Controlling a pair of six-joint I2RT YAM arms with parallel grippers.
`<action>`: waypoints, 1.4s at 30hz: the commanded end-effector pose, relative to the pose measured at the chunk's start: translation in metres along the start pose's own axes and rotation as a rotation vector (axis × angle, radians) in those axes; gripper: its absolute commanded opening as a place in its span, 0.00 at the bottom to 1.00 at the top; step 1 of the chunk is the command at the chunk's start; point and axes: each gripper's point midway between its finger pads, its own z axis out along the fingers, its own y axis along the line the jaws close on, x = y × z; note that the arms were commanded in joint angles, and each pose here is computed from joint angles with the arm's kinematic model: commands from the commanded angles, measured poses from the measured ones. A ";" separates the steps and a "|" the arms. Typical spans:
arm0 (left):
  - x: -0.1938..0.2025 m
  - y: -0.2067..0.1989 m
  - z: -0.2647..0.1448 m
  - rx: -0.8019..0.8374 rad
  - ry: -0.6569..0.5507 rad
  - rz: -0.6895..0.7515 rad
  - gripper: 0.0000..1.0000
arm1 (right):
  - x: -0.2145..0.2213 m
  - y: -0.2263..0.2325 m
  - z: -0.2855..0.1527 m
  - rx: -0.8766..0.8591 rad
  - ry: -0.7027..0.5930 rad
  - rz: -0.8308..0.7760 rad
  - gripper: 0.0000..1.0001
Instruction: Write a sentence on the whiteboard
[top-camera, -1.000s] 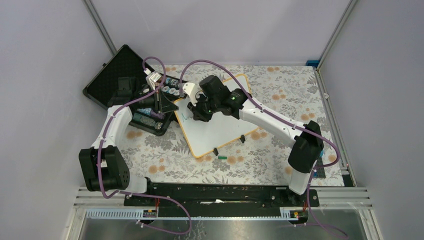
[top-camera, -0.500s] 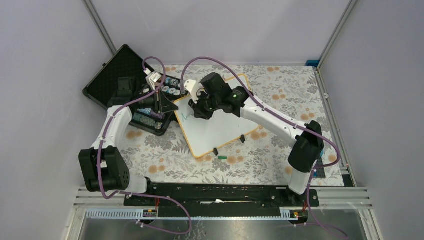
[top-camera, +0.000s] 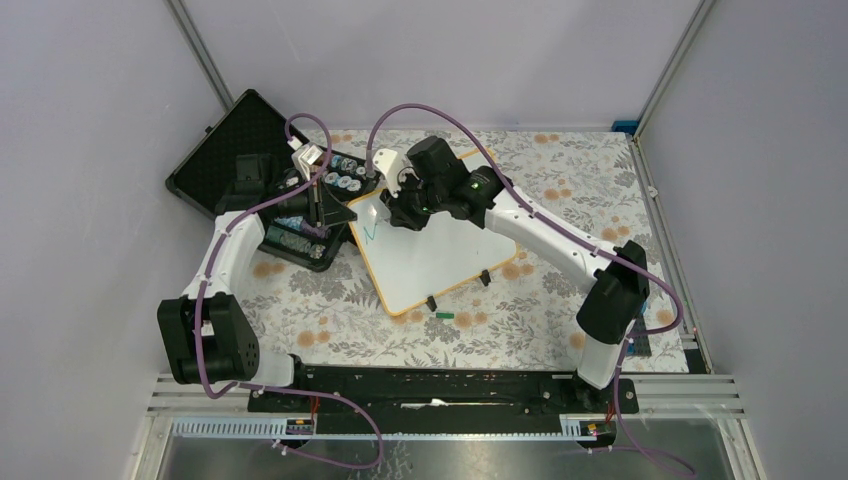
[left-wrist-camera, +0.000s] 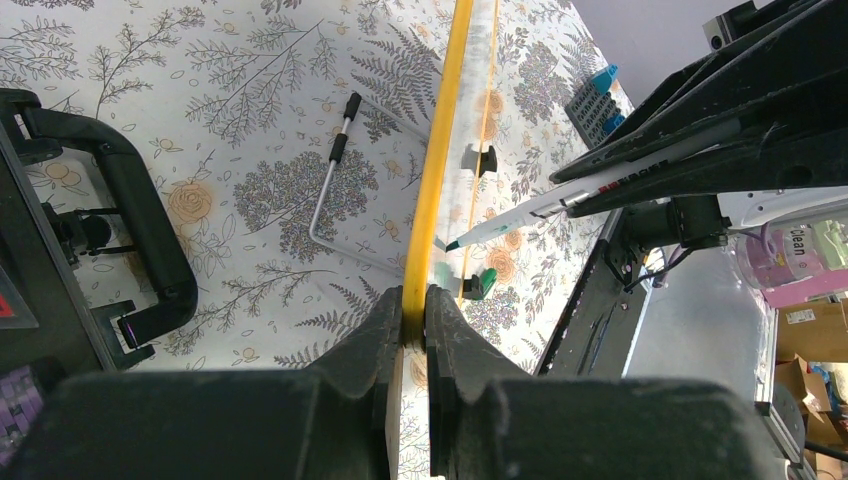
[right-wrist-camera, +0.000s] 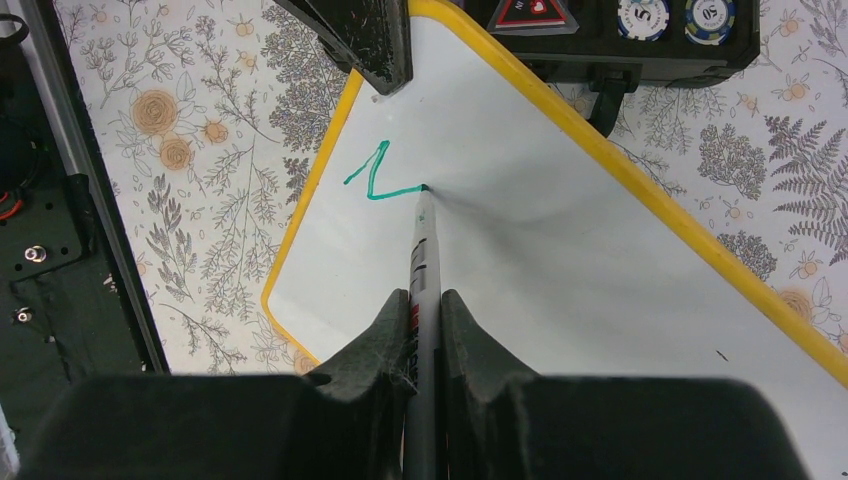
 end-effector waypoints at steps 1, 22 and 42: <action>-0.008 -0.004 -0.001 -0.008 -0.021 0.097 0.00 | -0.011 -0.015 -0.009 0.056 -0.038 -0.010 0.00; -0.007 -0.002 0.000 -0.013 -0.019 0.096 0.00 | 0.017 0.006 -0.012 -0.023 0.015 -0.003 0.00; -0.008 -0.004 0.000 -0.012 -0.019 0.100 0.00 | 0.005 -0.009 -0.029 -0.004 -0.036 0.034 0.00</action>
